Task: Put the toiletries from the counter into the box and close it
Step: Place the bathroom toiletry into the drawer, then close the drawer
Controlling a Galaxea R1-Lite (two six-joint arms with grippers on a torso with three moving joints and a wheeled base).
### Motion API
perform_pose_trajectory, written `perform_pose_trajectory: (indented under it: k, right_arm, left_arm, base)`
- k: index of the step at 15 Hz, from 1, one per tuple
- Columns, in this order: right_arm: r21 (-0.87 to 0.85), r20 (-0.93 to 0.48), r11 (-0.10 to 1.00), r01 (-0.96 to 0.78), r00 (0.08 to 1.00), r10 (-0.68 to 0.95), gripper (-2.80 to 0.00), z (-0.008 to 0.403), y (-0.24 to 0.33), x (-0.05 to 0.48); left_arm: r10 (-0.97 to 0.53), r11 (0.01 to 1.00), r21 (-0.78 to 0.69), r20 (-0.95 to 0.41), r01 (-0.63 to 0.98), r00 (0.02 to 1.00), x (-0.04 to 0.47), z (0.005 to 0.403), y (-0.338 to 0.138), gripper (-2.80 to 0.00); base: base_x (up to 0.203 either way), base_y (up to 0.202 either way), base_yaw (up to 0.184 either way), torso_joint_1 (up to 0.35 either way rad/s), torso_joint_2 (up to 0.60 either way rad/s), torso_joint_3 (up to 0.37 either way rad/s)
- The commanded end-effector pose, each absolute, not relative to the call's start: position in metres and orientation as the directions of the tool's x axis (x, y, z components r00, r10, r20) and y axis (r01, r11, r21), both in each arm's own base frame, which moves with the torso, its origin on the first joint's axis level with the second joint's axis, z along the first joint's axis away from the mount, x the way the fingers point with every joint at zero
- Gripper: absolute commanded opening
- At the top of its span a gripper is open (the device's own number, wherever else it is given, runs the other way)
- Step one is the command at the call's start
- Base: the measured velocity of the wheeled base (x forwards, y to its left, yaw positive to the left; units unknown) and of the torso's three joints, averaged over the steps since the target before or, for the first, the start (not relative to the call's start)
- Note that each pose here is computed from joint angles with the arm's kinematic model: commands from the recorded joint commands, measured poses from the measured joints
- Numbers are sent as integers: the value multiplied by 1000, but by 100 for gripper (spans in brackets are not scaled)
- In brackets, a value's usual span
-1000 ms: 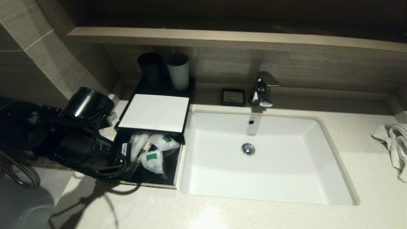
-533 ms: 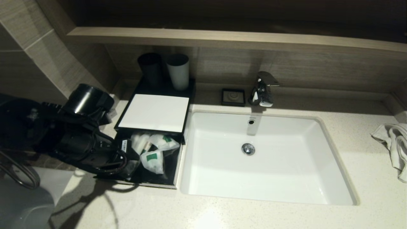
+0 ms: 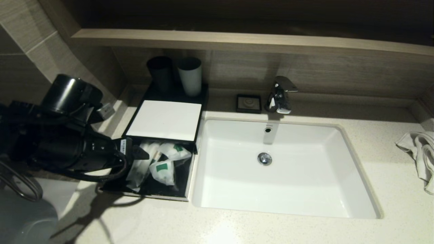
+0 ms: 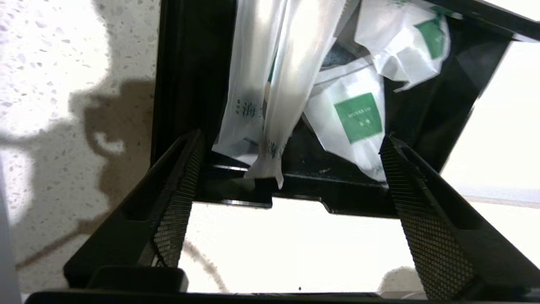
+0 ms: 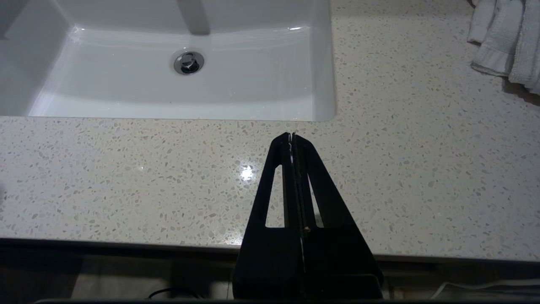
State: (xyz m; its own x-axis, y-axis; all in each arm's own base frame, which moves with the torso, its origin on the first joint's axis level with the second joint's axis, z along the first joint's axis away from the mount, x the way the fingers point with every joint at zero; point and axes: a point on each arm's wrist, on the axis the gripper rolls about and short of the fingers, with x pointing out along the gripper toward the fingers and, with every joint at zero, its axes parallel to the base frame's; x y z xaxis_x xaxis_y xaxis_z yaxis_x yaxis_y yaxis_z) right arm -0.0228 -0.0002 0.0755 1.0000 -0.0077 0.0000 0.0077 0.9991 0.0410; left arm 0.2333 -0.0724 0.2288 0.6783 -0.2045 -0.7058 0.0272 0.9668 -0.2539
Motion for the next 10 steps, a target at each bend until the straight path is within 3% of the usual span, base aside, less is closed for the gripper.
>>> perform_pose_trajectory:
  k: [1,4,10]
  right_arm:
    - [41,0,999,8,1000,-8,-280,75,0,-23]
    - [41,0,999,8,1000,-8,-280,75,0,-23]
    - [41,0,999,8,1000,-8,-280,75,0,-23]
  left_arm:
    - [-219,962,-270,-668,42,711,212,241,-67,-280]
    - [-217,962,-270,-660,43,719,186,248,-59,-280]
    - [-202,977,-192,-705,92,680,143,225,-45,-280]
  base:
    - [0,0,0,0,0,0]
    - [0,0,0,0,0,0]
    - [0,0,0,0,0,0]
